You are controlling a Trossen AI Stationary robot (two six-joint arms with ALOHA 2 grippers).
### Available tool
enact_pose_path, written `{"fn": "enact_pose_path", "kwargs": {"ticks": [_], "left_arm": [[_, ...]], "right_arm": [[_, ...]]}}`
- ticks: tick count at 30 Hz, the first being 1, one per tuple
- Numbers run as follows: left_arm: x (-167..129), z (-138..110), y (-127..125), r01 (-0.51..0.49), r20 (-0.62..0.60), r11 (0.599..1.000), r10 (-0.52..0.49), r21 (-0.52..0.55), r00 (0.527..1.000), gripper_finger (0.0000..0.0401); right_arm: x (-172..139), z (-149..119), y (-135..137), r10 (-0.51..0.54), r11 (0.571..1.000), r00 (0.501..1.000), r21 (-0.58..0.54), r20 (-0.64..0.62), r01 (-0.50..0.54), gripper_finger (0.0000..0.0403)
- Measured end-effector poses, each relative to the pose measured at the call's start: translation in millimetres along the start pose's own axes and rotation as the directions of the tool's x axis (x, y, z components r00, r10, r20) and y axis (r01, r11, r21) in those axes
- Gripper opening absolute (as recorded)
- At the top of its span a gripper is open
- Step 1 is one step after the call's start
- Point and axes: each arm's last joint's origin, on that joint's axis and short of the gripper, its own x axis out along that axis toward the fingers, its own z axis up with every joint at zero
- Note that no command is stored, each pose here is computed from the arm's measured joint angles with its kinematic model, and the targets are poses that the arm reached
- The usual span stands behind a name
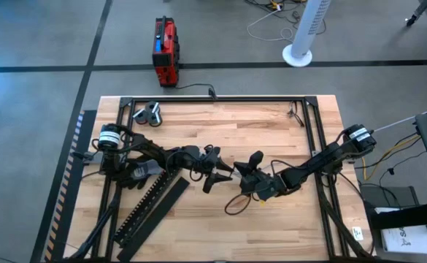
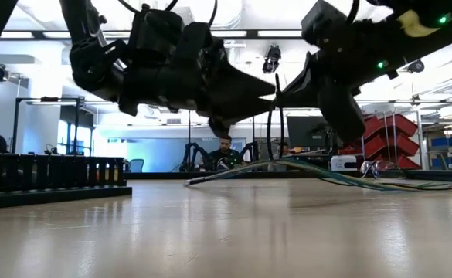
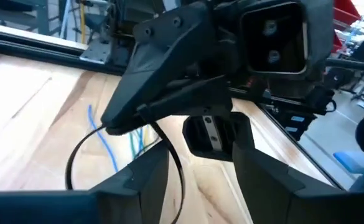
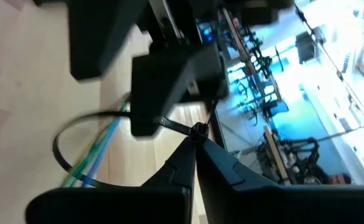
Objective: Ziptie cables
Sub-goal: Wrap the cable wires with the black zip tie
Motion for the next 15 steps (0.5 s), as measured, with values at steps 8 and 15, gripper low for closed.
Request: {"fn": "enact_pose_path", "kwargs": {"ticks": [8,15], "left_arm": [[-6.4,-8.3,-1.0,-0.120,0.003,0.992,0.120,0.044,0.993,0.0147],[-0.8,-7.8,-10.2,-0.183,0.035,0.962,0.180,0.200,0.983,0.0124]], "right_arm": [[14.0,-10.2,-6.7,-0.006,0.991,0.998,0.131,-0.069,0.015,0.0000],[26.1,-15.2,-9.0,0.166,0.948,0.986,0.280,-0.018,-0.154,0.0000]]}}
